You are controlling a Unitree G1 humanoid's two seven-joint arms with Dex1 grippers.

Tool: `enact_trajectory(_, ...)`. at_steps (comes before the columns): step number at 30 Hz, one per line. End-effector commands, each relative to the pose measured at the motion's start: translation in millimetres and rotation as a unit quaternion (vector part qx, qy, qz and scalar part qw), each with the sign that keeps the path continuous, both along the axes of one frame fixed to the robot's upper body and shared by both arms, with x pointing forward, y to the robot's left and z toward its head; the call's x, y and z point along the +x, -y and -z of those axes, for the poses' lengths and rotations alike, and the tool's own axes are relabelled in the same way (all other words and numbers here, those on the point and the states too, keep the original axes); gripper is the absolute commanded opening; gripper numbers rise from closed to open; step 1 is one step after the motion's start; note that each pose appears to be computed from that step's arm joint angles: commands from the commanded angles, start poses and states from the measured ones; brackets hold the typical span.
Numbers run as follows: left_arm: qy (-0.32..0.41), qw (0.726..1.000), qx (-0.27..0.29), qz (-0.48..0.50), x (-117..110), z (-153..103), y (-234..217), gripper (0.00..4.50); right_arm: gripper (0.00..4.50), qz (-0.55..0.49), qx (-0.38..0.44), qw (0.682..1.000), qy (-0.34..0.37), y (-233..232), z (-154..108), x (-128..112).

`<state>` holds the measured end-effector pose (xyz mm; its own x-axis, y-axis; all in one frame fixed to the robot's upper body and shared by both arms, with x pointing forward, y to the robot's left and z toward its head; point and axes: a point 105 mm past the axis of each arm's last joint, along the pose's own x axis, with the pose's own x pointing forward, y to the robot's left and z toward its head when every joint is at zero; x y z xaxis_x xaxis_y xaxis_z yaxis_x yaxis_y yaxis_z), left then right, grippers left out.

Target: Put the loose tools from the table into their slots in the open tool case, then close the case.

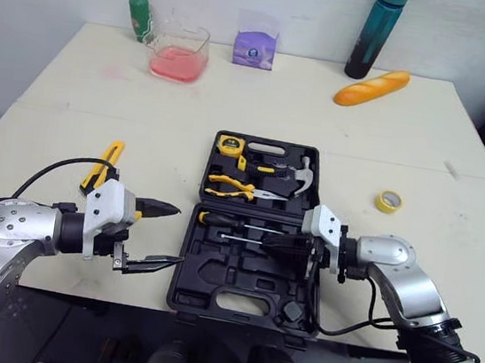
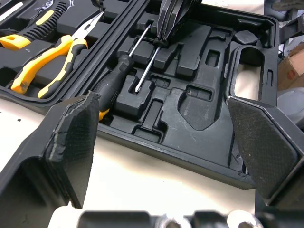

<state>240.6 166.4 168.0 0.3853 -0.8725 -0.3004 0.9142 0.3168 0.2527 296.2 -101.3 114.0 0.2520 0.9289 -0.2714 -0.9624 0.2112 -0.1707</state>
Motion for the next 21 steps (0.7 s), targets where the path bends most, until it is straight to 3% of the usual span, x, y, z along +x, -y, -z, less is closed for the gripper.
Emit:
enact_trajectory(1, 0.030, 0.999, -0.009, -0.020, 4.1, -13.0, -9.6, 4.50, 0.06, -0.005, 0.055, 0.997, 0.057, 19.4, -31.3, -3.2)
enact_trajectory(2, 0.026, 0.999, -0.007, -0.022, 3.4, -12.8, -12.5, 4.50, 0.06, -0.007, 0.059, 0.997, 0.044, 26.8, -36.0, -5.6)
enact_trajectory(5, 0.024, 0.998, -0.005, -0.051, 5.3, -15.6, -28.0, 4.50, 1.02, 0.028, 0.069, 0.997, 0.036, 47.7, -49.8, -2.7)
enact_trajectory(8, 0.035, 0.992, -0.014, -0.118, 8.6, -22.9, -59.3, 4.50, 2.52, 0.096, 0.053, 0.989, 0.101, 87.5, -75.5, 3.0)
enact_trajectory(12, 0.044, 0.984, -0.012, -0.170, 5.0, -22.3, -89.3, 4.50, 4.46, 0.148, 0.027, 0.979, 0.141, 120.4, -84.0, 1.8)
enact_trajectory(16, 0.064, 0.963, -0.015, -0.262, 0.4, -23.6, -136.7, 4.50, 4.46, 0.223, 0.002, 0.960, 0.171, 172.7, -89.1, -4.6)
enact_trajectory(21, 0.078, 0.932, -0.002, -0.355, -10.8, -13.8, -179.9, 4.50, 4.46, 0.310, -0.028, 0.939, 0.149, 235.0, -72.3, -21.8)
